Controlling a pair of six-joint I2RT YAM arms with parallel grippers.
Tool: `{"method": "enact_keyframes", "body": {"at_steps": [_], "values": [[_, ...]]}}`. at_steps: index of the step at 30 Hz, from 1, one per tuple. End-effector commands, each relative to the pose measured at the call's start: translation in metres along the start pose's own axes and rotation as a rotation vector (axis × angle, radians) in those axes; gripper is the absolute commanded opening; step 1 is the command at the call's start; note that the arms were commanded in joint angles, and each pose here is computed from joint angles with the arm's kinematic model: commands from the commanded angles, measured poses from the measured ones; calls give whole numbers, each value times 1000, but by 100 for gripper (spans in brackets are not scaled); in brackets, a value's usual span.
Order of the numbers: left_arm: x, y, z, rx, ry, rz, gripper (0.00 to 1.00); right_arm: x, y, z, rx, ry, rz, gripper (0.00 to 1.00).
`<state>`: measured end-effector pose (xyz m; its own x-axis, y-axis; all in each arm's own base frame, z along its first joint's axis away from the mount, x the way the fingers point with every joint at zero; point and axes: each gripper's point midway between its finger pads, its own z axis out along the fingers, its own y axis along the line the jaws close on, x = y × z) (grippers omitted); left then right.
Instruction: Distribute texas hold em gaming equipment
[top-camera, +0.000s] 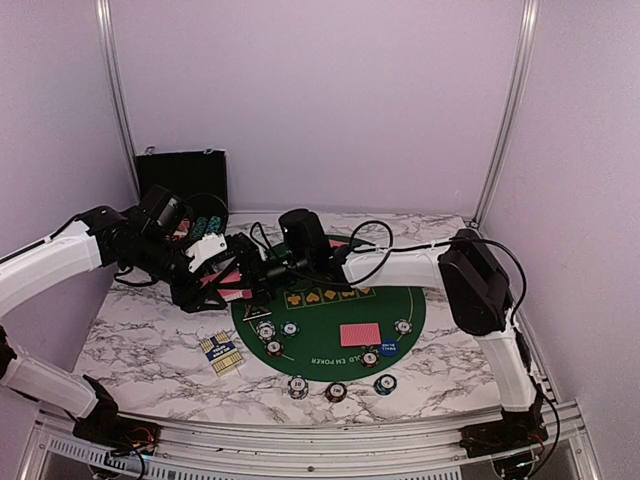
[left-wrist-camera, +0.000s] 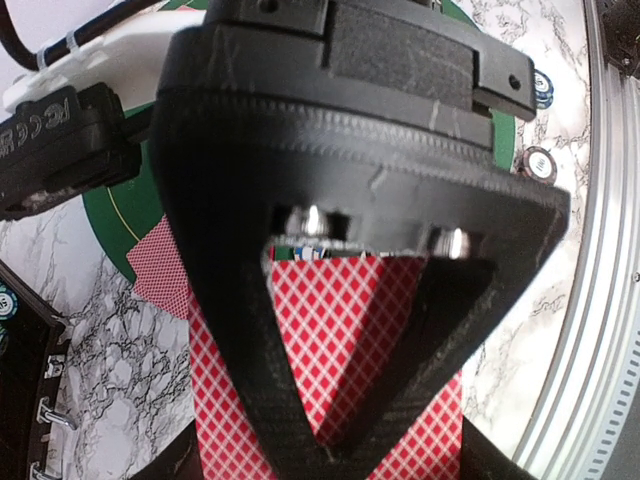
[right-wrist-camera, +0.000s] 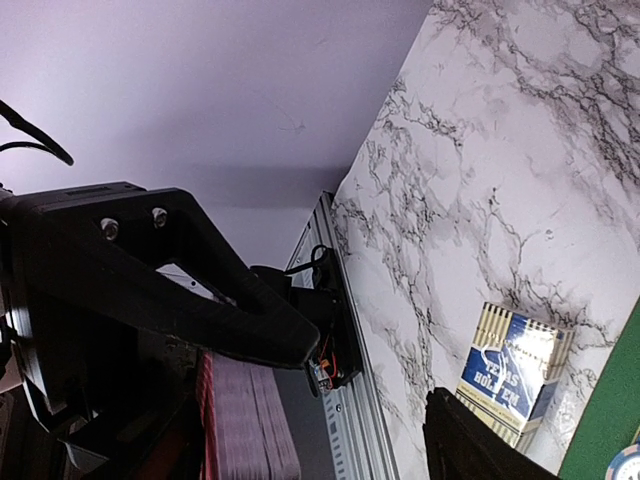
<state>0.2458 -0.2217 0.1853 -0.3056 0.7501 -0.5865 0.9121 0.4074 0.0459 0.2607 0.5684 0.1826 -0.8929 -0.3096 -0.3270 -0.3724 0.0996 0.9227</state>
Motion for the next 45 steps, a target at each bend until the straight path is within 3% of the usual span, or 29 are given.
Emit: {"method": "enact_keyframes", "body": {"at_steps": [1,18,30,45], "values": [[-11,1,-10,-13,-51,9,0,-3,2,-18,26,-17,3,73],[-9,1,-8,-12,-42,6,0,-5,32,-37,-14,-39,-27,66],[-8,0,-8,-10,-44,5,0,-9,38,-49,-7,-43,-30,47],[-8,1,-7,-11,-38,3,0,-3,39,-63,-3,-14,-18,32]]}}
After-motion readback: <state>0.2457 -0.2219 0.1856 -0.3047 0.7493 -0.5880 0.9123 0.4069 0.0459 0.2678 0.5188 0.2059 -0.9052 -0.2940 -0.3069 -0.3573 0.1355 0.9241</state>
